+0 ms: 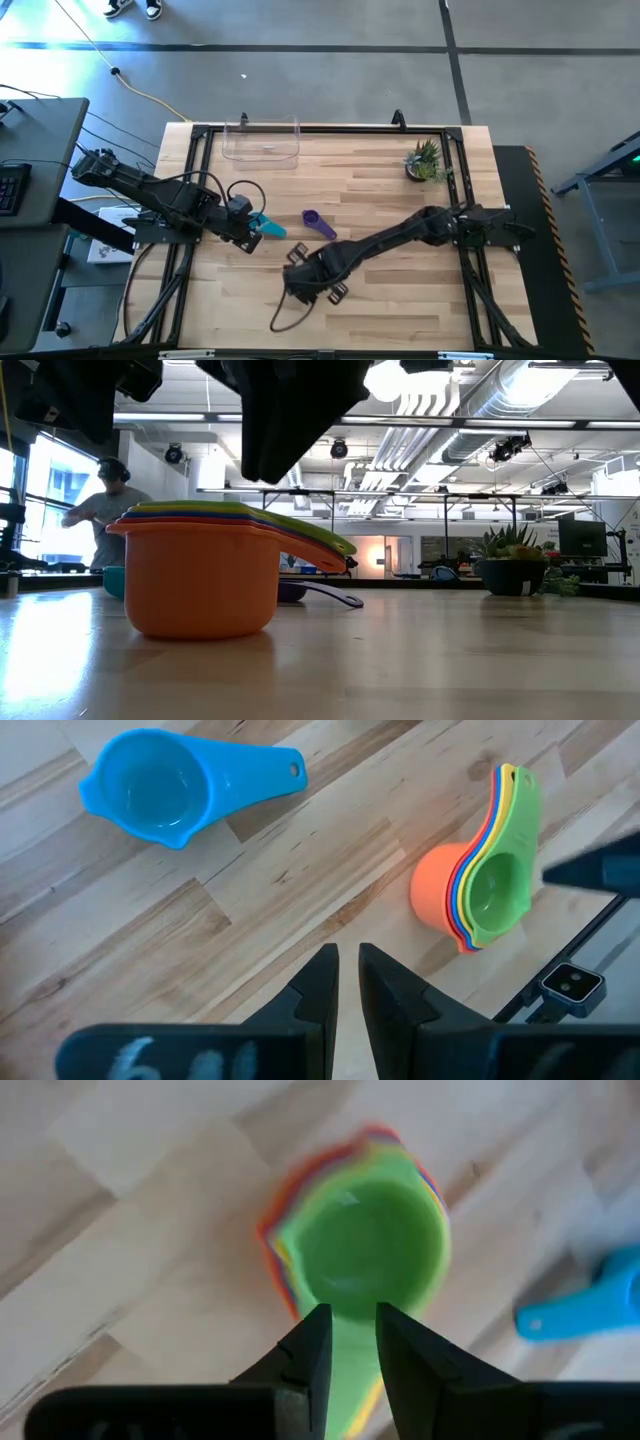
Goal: Nest measuring cups in basket
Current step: Stack the light blue measuring cup on the green measuring cup
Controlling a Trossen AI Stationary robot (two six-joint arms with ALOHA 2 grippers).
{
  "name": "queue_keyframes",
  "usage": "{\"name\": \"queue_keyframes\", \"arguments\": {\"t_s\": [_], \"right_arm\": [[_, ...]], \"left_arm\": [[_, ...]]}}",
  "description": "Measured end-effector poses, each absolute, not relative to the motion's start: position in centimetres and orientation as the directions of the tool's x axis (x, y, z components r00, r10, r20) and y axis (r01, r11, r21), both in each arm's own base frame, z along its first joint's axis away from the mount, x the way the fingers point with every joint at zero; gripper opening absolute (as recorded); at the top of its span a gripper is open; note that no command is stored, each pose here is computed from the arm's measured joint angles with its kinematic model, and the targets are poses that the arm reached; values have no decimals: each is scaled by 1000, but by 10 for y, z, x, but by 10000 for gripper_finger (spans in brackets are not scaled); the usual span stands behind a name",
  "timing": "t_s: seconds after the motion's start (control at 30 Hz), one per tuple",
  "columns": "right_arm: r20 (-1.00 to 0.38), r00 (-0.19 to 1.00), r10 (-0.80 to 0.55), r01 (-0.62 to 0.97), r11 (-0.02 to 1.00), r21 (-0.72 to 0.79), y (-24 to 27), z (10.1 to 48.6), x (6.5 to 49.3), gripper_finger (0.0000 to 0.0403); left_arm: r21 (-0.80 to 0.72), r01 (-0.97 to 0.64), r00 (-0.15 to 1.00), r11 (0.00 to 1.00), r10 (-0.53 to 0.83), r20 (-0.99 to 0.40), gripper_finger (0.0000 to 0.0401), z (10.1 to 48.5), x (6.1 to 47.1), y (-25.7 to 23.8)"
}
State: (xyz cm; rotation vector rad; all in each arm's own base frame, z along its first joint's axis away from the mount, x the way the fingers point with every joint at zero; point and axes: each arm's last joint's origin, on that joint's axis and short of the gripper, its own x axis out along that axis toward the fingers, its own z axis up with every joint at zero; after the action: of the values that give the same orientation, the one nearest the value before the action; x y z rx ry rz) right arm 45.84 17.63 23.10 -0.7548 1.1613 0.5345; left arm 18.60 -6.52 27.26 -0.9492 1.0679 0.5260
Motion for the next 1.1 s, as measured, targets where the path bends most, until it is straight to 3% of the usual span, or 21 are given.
{"name": "queue_keyframes", "arguments": {"t_s": [0.2,0.47,0.8,1.1], "right_arm": [[-963,266,-39,-588,785,-194,152,230,461,74],[-963,249,-106,-427,880,-207,114,234,467,74],[-969,224,-102,-267,950,-162,76,234,473,73],[-966,238,-98,-74,990,-118,45,234,479,73]], "left_arm": [[-380,-744,425,549,-49,-904,35,273,186,-65],[-334,-720,437,609,23,-899,35,273,187,-61],[-105,-802,239,588,155,-959,35,266,173,-33],[-52,-769,210,637,175,-962,35,267,173,-9]]}}
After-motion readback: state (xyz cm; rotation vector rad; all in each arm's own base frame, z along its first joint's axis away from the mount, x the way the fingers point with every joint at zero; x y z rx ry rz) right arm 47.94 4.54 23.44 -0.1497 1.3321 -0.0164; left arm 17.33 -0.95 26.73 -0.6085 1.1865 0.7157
